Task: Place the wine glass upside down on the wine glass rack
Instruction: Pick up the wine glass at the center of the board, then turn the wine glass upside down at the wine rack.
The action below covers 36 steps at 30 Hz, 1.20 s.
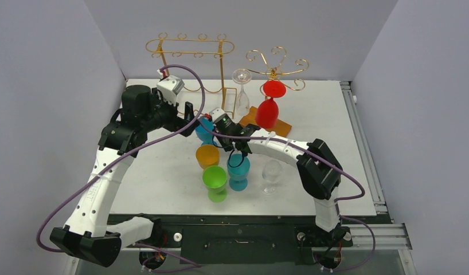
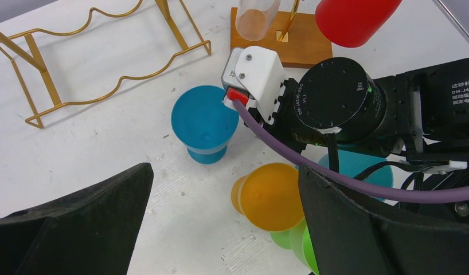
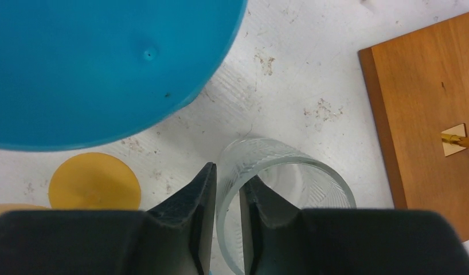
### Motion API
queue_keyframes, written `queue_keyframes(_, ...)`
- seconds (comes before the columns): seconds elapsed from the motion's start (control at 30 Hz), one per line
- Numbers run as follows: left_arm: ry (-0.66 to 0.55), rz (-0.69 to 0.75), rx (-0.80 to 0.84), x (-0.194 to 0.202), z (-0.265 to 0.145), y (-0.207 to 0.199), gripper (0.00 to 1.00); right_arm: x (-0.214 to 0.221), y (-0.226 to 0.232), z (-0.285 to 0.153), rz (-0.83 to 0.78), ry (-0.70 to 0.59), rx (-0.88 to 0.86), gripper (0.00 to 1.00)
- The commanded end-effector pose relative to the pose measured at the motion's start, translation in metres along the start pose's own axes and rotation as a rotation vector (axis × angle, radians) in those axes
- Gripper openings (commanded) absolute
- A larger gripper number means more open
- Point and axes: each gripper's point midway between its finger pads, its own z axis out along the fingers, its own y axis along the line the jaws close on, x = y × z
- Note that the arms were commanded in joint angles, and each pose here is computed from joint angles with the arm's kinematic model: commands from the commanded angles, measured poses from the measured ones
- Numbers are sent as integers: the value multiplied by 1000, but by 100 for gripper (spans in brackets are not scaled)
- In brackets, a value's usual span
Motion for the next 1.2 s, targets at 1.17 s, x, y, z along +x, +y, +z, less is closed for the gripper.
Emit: queue_keyframes(1.17,-98,-35,289,-38,-29,-67,96,-161,1,-323,288,-826,-451,0)
